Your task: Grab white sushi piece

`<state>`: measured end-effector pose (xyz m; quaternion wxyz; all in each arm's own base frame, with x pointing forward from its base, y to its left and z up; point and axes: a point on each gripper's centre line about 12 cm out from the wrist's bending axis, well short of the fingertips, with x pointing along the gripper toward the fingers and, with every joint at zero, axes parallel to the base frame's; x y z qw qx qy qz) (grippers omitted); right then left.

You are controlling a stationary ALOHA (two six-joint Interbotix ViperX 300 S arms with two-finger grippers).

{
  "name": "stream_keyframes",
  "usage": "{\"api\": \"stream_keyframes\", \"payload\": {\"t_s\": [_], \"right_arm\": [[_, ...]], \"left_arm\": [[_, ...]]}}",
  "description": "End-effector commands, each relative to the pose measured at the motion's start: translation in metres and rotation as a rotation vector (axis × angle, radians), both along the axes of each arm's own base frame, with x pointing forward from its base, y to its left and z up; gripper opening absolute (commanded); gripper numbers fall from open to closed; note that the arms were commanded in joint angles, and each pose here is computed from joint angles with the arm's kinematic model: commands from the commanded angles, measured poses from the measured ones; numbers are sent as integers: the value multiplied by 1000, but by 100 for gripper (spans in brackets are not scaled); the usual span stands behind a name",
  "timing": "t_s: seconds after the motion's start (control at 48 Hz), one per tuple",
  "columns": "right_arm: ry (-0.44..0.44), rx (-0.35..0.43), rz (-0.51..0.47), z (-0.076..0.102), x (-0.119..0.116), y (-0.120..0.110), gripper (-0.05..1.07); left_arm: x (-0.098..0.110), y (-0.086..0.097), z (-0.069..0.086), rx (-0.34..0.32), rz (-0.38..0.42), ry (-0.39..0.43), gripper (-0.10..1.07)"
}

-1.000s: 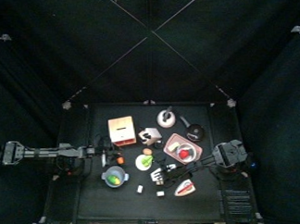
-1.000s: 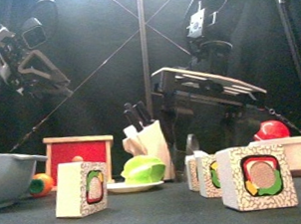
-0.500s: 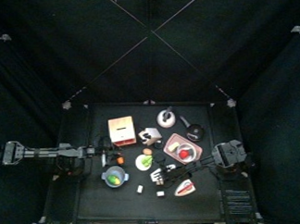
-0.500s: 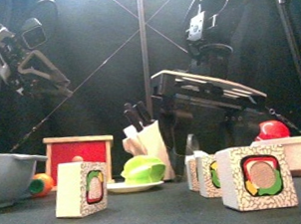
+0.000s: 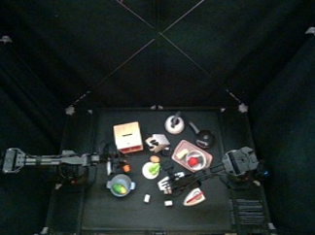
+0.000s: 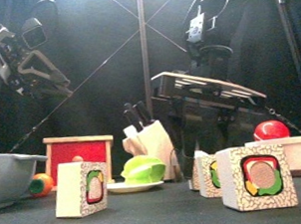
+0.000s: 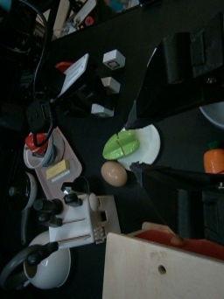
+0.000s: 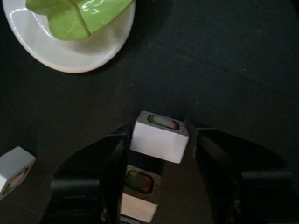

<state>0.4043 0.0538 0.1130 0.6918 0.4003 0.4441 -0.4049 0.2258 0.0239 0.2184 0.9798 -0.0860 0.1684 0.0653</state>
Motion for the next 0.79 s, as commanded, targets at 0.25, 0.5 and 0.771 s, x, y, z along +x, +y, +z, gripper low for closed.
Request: {"api": "stream_keyframes", "payload": {"t_s": [0.25, 0.5, 0.771], "right_arm": [[-28, -8, 14, 12, 2, -3, 69], [-33, -11, 23, 14, 2, -3, 68], [-56, -35, 50, 20, 5, -2, 68]], "left_arm": [[2, 0, 5, 3, -1, -14, 77], [2, 0, 5, 3, -1, -14, 77], [2, 0, 5, 3, -1, -14, 77]]}}
